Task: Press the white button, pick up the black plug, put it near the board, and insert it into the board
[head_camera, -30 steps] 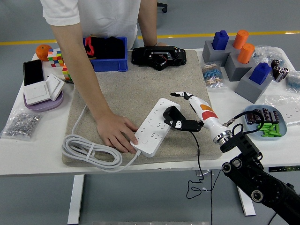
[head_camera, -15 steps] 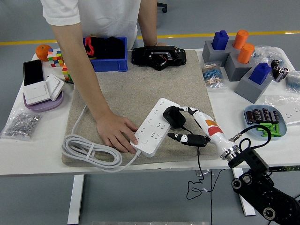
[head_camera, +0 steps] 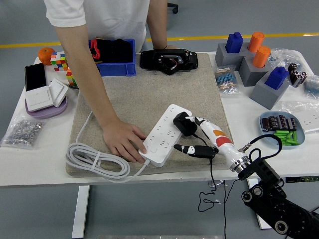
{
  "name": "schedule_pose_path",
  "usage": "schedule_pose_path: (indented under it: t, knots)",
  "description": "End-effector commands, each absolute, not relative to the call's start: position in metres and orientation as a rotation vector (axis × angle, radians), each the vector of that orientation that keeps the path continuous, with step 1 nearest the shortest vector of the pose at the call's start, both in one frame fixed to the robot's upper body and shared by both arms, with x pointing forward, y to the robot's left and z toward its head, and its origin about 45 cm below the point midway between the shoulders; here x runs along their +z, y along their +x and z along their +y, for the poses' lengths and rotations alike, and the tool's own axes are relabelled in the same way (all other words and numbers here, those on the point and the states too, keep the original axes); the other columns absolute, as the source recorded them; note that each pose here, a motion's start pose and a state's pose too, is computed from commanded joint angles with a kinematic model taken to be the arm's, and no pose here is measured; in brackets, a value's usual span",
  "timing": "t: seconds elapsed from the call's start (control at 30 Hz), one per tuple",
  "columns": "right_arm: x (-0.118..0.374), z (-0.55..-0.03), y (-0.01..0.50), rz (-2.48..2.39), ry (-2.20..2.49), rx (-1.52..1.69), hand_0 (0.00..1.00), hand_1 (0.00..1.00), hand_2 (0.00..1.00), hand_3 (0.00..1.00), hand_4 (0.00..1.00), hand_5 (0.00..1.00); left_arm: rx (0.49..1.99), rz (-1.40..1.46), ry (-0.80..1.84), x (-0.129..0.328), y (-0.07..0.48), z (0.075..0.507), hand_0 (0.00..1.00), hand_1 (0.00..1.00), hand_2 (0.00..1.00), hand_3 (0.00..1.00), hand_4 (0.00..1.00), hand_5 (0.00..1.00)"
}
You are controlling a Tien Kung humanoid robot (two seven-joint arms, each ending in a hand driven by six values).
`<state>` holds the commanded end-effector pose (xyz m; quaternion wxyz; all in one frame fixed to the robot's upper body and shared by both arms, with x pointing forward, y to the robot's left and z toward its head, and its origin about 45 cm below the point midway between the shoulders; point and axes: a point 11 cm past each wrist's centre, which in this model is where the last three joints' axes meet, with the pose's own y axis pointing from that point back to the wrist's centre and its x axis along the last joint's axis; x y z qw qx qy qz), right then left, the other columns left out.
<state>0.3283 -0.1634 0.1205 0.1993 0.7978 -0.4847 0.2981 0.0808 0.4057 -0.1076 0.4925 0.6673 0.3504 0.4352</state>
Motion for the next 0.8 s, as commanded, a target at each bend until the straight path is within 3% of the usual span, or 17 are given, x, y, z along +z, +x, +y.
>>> schedule_pose_path:
  t: [0.8]
  knots:
    - [0.115, -0.142, 0.339, -1.257, 2.254, 0.850, 0.947, 0.911, 0.844, 0.798, 0.998, 0.592, 1.062, 0.856, 1.609, -0.108, 0.083, 0.403, 0.691, 0.637, 0.613, 0.636, 0.563, 0.183]
